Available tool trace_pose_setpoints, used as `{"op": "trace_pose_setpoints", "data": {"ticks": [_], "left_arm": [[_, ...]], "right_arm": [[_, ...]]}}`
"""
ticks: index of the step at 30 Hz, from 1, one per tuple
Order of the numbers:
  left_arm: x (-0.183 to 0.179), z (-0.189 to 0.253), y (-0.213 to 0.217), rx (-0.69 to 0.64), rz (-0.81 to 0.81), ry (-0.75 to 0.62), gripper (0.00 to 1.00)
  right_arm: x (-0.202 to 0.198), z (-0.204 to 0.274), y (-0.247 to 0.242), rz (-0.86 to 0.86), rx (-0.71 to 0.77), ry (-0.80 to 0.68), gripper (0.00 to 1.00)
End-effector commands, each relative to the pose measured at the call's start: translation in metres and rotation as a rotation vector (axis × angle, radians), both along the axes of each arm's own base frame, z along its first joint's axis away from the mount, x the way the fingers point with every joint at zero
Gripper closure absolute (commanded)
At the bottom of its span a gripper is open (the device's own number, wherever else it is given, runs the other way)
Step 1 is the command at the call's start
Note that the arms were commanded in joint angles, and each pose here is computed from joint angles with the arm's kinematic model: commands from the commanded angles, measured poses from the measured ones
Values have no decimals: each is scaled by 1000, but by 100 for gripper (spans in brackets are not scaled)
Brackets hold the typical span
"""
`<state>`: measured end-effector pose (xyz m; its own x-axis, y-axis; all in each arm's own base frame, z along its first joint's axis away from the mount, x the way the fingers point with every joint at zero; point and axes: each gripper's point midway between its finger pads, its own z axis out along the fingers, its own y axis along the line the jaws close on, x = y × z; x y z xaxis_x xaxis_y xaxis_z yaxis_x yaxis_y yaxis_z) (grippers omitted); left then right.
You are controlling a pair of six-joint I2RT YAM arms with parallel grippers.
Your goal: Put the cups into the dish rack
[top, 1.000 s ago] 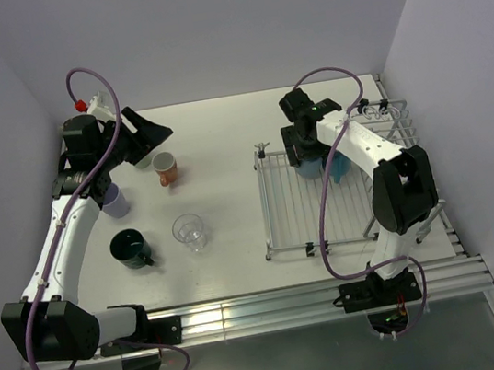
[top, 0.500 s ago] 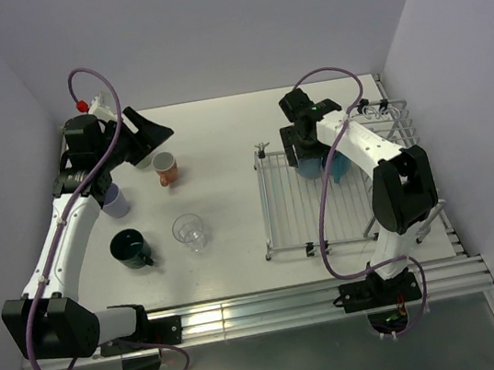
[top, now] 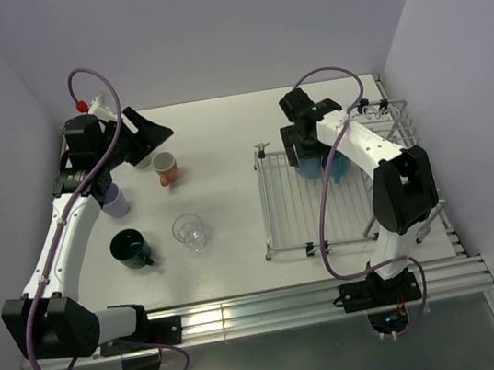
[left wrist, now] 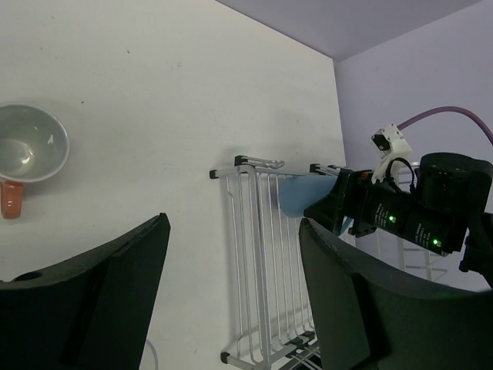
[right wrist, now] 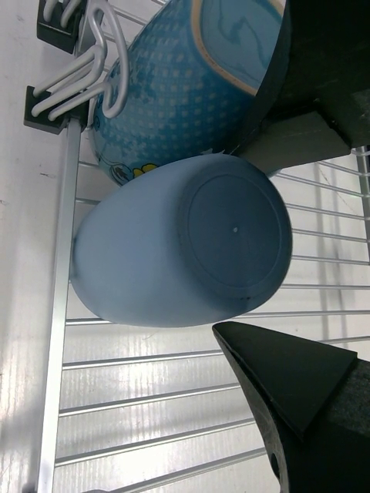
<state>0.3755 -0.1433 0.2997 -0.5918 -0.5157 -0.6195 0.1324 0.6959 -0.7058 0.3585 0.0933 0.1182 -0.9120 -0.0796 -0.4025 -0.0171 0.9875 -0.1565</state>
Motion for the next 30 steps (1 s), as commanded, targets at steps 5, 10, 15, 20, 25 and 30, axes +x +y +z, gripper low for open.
{"op": "trace_pose_setpoints", "data": {"ticks": [5,10,15,20,25,30], "left_arm": [[12,4,14,56,73,-11,25],[20,-22,37,134,200,60,25],[33,-54,56,224,298,153,28],[43,-80,70,337,373,239,32],[53,-105,79,404,411,300,34],[66,-125,80,436,414,350,44]], "right_arm": [[5,53,-3,-17,29,-141,17],[-2,82,8,9,47,-214,17],[-10,117,27,54,95,-313,17],[-17,131,51,110,156,-365,21],[-24,140,67,150,191,-392,23],[-27,145,75,167,208,-409,23]]}}
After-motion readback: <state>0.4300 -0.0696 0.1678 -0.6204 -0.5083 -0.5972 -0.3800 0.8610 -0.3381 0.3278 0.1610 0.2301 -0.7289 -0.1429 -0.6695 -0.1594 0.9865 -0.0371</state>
